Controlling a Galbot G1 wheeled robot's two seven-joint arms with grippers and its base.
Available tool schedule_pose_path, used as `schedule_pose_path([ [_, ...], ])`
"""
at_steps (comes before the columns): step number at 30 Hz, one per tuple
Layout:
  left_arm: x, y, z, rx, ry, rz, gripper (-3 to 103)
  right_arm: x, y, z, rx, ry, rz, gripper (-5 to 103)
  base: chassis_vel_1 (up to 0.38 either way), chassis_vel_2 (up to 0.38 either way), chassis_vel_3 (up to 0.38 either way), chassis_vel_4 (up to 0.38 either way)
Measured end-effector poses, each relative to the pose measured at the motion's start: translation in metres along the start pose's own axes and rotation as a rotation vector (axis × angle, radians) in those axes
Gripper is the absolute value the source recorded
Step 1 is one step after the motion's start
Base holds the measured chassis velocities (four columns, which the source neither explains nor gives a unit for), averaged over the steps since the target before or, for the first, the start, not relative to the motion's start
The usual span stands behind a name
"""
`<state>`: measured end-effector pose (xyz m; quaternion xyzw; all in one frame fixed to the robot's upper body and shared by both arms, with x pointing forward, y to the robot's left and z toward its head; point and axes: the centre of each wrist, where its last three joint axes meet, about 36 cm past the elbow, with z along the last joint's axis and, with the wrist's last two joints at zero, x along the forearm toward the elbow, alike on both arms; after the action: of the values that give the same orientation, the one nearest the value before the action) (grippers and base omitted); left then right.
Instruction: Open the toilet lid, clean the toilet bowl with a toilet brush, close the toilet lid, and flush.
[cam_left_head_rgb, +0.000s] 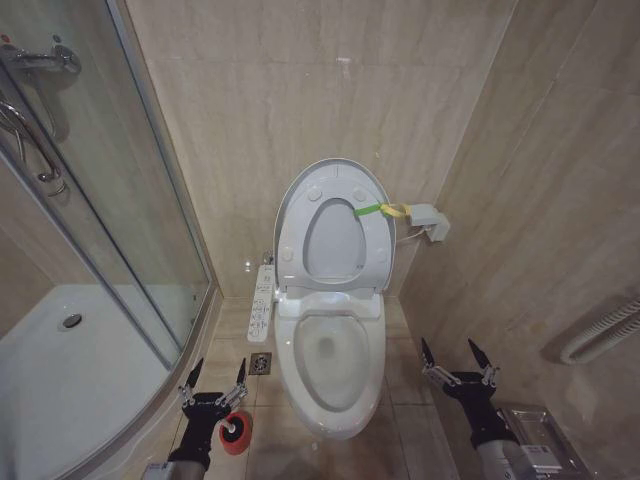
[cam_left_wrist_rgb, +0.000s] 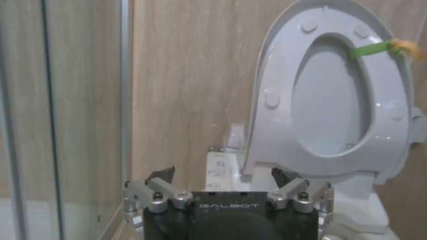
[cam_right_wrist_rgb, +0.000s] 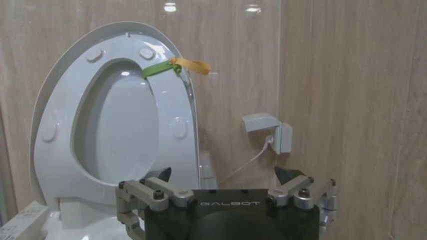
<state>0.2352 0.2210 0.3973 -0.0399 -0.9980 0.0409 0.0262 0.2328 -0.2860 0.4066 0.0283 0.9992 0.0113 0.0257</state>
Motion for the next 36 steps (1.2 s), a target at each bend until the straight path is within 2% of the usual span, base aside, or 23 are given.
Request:
schedule_pose_path([
  [2, 0.002, -0.001, -0.003, -0.005, 0.007, 0.004, 98, 0.0, 0.0, 0.0, 0.0, 0.0, 0.0, 100, 0.0, 0.0, 0.0, 0.0],
  [4, 0.005, -0.001, -0.012, -0.041, 0.014, 0.015, 99, 0.0, 0.0, 0.0, 0.0, 0.0, 0.0, 100, 0.0, 0.0, 0.0, 0.0],
  [6, 0.006, -0.002, -0.014, -0.048, 0.013, 0.016, 99, 0.0, 0.0, 0.0, 0.0, 0.0, 0.0, 100, 0.0, 0.0, 0.0, 0.0],
  [11, 0.01, 0.001, -0.014, -0.102, -0.009, -0.013, 100, 0.0, 0.0, 0.0, 0.0, 0.0, 0.0, 100, 0.0, 0.0, 0.0, 0.0],
  [19, 0.017, 0.001, -0.005, -0.094, -0.021, -0.026, 100, 0.0, 0.0, 0.0, 0.0, 0.0, 0.0, 100, 0.0, 0.0, 0.0, 0.0],
  [28, 0.026, -0.002, -0.023, -0.103, -0.057, -0.06, 100, 0.0, 0.0, 0.0, 0.0, 0.0, 0.0, 100, 0.0, 0.0, 0.0, 0.0],
  [36, 0.026, -0.001, -0.022, -0.109, -0.06, -0.06, 100, 0.0, 0.0, 0.0, 0.0, 0.0, 0.0, 100, 0.0, 0.0, 0.0, 0.0],
])
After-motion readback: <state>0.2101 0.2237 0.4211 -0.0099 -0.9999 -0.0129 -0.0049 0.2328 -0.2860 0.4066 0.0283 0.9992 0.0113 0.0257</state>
